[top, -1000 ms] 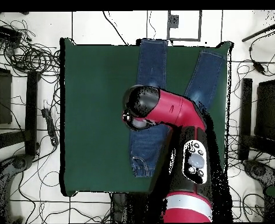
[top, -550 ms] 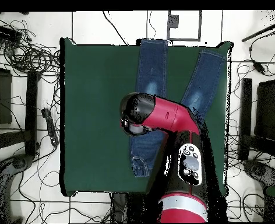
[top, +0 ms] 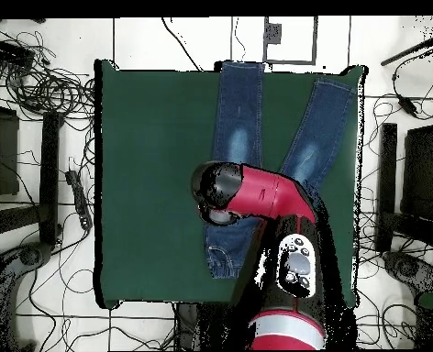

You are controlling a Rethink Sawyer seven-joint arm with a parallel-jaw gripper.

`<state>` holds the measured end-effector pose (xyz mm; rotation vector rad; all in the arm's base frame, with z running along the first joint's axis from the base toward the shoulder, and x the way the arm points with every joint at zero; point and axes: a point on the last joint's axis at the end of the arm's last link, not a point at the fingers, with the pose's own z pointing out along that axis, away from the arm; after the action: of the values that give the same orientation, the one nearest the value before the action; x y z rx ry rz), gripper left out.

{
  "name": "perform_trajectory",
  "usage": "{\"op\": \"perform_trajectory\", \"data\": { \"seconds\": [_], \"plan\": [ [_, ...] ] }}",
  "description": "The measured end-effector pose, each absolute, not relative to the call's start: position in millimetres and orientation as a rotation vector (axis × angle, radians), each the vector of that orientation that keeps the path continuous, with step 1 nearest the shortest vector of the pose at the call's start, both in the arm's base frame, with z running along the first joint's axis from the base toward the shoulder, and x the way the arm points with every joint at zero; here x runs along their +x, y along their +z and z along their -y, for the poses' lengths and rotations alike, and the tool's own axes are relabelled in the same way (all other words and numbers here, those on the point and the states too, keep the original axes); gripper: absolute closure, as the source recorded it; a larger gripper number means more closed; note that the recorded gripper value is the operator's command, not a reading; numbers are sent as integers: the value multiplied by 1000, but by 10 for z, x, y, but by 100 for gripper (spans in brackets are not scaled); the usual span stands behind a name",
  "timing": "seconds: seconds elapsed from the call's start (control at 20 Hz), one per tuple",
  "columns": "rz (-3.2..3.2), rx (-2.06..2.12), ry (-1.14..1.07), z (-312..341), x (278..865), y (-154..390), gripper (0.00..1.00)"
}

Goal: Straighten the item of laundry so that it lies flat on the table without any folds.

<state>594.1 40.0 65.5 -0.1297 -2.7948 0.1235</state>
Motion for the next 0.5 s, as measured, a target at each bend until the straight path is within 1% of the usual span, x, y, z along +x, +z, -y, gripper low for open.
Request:
{"op": "perform_trajectory", "data": {
  "seconds": [0.5],
  "plan": [
    [2835,-120,145,-377,5877,522,0]
  ]
}}
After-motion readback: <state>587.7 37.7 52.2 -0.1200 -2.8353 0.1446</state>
